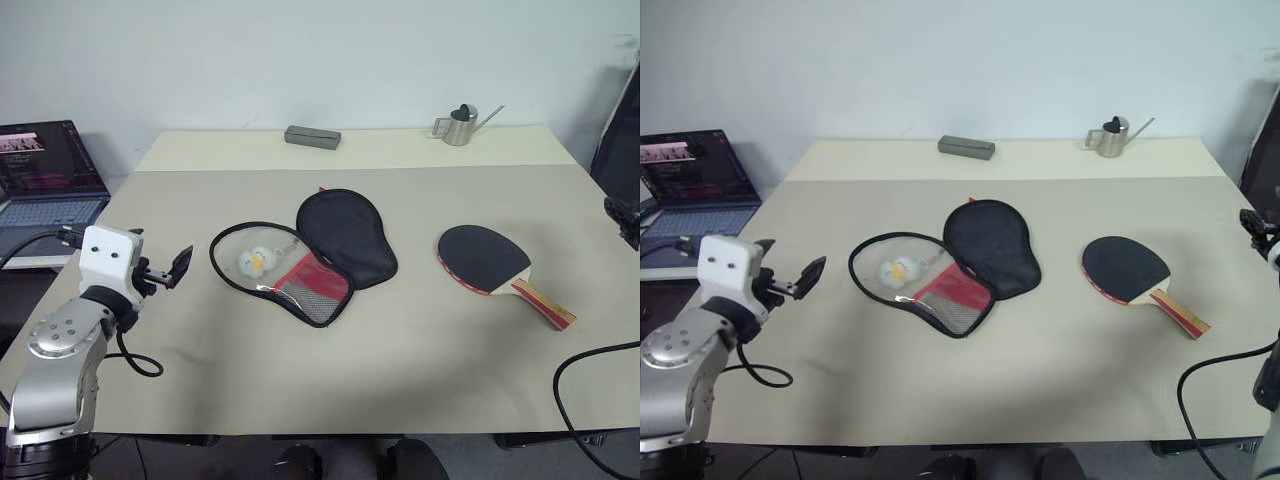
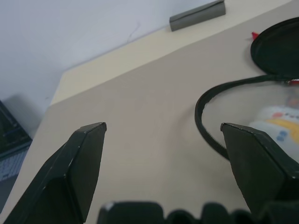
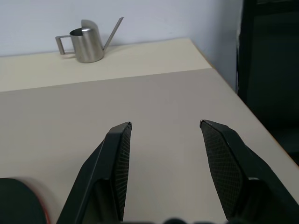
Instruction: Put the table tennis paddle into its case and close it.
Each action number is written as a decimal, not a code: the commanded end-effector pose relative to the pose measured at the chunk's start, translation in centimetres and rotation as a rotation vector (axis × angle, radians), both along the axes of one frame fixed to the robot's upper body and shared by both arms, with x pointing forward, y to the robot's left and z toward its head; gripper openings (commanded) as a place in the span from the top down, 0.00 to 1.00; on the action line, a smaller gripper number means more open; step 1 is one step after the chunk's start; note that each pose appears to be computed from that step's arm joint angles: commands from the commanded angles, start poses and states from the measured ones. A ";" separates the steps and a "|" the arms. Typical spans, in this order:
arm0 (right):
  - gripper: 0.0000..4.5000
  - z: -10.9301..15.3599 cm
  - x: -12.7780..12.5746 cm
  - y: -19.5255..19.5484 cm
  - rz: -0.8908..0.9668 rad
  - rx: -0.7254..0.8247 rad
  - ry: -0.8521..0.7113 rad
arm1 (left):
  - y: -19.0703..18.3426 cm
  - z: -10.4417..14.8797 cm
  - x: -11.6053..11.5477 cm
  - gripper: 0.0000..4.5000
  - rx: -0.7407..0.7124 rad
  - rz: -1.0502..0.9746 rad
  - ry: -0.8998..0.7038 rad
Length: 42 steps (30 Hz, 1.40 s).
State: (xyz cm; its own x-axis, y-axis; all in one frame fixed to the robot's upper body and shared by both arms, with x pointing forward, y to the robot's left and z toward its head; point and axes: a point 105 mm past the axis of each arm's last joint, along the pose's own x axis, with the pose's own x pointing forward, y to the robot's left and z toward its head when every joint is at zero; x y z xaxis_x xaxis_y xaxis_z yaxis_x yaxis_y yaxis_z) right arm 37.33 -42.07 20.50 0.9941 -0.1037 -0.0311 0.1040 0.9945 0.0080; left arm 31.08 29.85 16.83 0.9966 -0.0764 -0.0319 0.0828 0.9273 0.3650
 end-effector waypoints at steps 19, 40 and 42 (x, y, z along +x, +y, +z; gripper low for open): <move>0.44 5.7 2.2 5.6 0.317 -0.024 -0.139 | -0.2 2.4 0.8 0.05 -0.023 -0.081 -0.113; 0.44 3.2 5.0 23.3 0.852 0.025 0.007 | -2.7 4.7 0.8 0.05 -0.084 -0.296 -0.081; 0.44 2.8 5.2 25.6 0.880 0.009 0.002 | -3.2 4.6 1.3 0.05 -0.085 -0.326 -0.068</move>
State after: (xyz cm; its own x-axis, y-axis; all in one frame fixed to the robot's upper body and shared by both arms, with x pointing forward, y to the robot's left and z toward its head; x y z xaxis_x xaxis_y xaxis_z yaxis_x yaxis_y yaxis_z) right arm 42.63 -17.86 21.74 0.7259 0.6839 -0.0723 -0.6805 0.7295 0.0681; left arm 32.25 27.34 19.98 0.9353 -0.3528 0.0272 0.3330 0.9037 0.2691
